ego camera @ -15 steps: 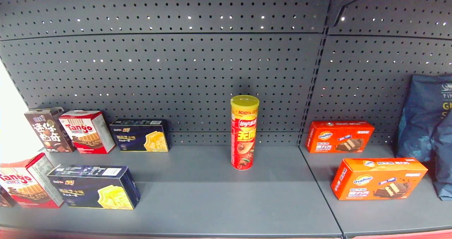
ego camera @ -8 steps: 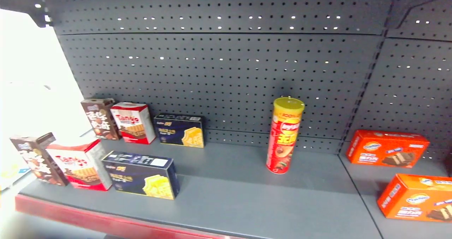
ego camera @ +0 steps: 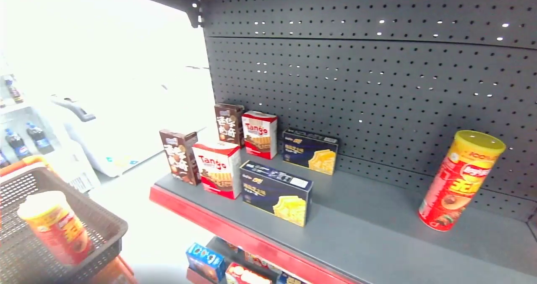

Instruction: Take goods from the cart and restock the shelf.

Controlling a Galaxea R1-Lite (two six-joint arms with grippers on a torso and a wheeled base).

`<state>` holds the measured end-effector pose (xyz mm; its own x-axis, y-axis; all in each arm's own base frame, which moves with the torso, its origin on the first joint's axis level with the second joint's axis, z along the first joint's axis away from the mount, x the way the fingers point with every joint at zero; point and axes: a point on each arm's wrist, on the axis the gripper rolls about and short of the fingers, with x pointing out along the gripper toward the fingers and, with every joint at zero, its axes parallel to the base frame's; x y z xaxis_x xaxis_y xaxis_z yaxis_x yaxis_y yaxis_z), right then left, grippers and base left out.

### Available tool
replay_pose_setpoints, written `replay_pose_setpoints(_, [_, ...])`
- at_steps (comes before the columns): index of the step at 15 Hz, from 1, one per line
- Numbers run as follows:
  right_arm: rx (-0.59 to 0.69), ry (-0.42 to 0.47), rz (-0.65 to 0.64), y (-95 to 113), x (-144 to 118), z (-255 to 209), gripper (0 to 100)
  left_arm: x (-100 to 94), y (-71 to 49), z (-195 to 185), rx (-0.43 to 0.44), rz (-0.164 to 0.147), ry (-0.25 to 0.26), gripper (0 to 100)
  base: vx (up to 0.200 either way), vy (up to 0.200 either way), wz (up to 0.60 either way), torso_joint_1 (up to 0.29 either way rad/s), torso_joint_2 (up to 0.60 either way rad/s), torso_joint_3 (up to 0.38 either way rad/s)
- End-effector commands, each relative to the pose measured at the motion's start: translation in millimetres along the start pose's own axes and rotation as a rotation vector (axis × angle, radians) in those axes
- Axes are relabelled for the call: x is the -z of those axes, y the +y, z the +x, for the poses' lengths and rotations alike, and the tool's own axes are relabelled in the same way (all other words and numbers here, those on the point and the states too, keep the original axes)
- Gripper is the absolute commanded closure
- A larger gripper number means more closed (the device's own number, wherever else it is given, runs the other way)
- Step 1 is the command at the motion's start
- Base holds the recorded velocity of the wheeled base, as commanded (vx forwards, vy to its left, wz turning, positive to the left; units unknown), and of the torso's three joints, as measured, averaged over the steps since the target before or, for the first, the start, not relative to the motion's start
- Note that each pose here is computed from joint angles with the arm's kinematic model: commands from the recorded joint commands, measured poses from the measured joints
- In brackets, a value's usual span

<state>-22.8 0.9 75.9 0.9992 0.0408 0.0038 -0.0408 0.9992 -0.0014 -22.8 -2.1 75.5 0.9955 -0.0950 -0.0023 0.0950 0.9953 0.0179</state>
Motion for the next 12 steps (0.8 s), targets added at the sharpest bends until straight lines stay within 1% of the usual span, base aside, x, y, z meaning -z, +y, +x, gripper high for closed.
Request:
replay_pose_setpoints(1, [-0.001, -0.001, 0.000, 0, 0, 0, 0, 0.0, 0.0, 0, 0.000, 0.000, -0.001, 0, 0.000, 0.000, 0.60, 0.002, 0.00, 0.002])
replay_pose_setpoints(3, [-0.001, -0.001, 0.000, 0, 0, 0, 0, 0.0, 0.0, 0, 0.000, 0.000, -0.001, 0, 0.000, 0.000, 0.60, -0.002, 0.00, 0.005])
replay_pose_setpoints(5, [-0.001, -0.001, 0.000, 0, 0, 0, 0, 0.0, 0.1, 0, -0.003, 0.013, -0.001, 0, 0.000, 0.000, 0.60, 0.002, 0.00, 0.005])
replay_pose_setpoints(6, [-0.001, -0.001, 0.000, 0, 0, 0, 0, 0.0, 0.2, 0, -0.009, 0.013, -0.001, 0, 0.000, 0.000, 0.60, 0.002, 0.01, -0.002])
replay_pose_setpoints(11, [-0.001, -0.001, 0.000, 0, 0, 0, 0, 0.0, 0.2, 0, -0.011, 0.005, -0.001, 0, 0.000, 0.000, 0.00, 0.000, 0.00, 0.000])
replay_pose_setpoints(12, [-0.001, -0.001, 0.000, 0, 0, 0, 0, -11.4, 0.0, -3, -0.004, 0.013, -0.042, 0, 0.000, 0.000, 0.00, 0.000, 0.00, 0.000])
